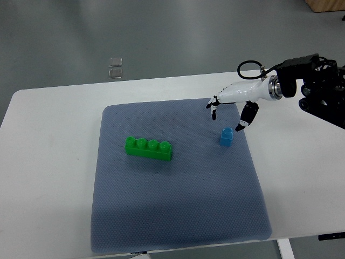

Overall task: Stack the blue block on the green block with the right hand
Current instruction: 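Lower the right hand around the blue block and close the fingers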

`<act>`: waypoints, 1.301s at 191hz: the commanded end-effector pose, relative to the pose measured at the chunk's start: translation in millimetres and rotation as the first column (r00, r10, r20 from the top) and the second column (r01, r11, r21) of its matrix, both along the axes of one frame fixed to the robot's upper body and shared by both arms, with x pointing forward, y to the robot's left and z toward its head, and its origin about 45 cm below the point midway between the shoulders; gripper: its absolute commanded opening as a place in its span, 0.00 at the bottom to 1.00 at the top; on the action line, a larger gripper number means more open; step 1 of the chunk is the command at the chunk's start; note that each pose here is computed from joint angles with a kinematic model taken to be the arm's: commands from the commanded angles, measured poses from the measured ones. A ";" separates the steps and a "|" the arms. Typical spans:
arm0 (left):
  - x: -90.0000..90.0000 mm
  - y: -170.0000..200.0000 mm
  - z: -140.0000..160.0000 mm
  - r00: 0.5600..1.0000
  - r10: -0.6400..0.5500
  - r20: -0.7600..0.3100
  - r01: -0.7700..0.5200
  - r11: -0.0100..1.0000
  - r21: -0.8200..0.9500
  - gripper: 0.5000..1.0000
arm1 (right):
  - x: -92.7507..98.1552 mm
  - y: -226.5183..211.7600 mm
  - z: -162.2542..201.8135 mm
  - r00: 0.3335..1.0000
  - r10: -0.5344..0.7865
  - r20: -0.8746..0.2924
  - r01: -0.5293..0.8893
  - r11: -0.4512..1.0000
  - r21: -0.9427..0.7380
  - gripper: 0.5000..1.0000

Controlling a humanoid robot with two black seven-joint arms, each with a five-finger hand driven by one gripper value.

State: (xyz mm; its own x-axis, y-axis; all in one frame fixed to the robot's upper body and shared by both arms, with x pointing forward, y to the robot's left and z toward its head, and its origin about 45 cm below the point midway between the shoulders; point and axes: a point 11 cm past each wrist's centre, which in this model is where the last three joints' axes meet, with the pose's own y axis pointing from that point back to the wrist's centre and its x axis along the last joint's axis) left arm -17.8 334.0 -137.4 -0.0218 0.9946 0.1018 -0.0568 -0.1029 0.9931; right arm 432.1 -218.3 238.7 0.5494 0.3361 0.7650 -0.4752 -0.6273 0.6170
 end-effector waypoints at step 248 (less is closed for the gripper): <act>0.0 0.0 0.0 1.000 0.000 0.000 0.000 1.000 0.000 1.00 | -13.2 -4.6 -45.9 0.996 0.031 0.079 -0.030 0.999 -0.014 0.83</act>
